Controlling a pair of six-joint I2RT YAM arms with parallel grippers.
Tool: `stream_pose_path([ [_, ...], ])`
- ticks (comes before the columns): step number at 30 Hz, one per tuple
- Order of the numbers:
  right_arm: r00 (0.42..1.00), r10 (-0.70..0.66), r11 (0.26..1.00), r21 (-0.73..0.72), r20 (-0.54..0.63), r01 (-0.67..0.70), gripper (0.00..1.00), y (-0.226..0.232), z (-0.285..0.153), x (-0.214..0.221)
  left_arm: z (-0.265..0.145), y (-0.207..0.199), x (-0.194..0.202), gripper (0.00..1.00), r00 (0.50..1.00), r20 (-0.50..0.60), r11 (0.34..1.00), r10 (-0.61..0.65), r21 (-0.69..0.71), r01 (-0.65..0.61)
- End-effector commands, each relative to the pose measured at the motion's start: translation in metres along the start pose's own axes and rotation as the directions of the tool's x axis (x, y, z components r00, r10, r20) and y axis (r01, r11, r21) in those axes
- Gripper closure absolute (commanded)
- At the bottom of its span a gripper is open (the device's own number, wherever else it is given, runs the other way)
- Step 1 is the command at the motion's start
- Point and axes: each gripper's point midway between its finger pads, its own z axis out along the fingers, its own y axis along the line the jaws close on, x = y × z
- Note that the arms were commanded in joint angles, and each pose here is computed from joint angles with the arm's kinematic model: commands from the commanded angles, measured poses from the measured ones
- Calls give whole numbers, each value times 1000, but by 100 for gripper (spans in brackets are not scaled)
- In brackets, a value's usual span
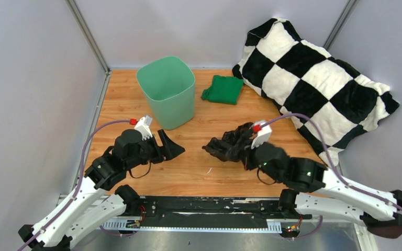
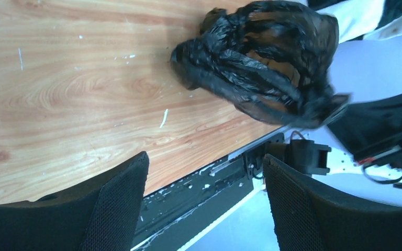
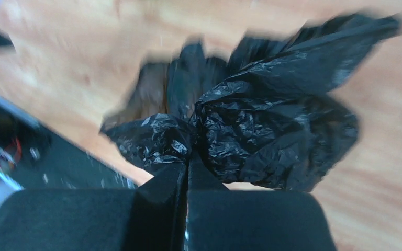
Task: Put the trash bags into the trash bin
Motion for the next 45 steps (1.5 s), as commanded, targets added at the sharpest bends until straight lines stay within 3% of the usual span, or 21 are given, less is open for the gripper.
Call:
stream_pose_path([
  [1,978,43,998,51,-206,-33,100,-5,3,98,13,13,25,19,996,-79,999,-44,-1,44],
  [7,956,40,999,34,-289,-32,100,6,-6,158,38,30,51,22,985,-138,995,-100,15,103],
  [9,948,2,1000,-3,-318,-3,95,19,-6,167,45,34,57,22,982,-151,993,-113,20,118],
  [11,942,-57,998,-39,-332,46,83,34,-7,170,50,36,60,22,980,-162,993,-112,18,116],
  [15,916,-152,988,-61,-371,139,48,49,-11,169,56,38,61,22,982,-166,996,-87,16,91],
  [20,905,-184,982,-111,-385,152,25,59,-20,158,61,46,68,22,982,-183,998,-49,17,53],
  [26,934,-155,986,-104,-323,128,19,52,-35,116,71,44,70,22,981,-188,998,54,54,-45],
  [30,959,-101,995,-31,-266,96,20,34,-38,83,85,31,67,22,979,-156,987,131,115,-113],
  [38,964,45,972,236,-263,19,25,-41,-26,56,114,21,65,22,940,-143,950,309,83,-300],
  [45,945,204,882,466,-257,-64,25,-107,-33,70,139,20,69,23,932,-143,942,334,78,-326],
])
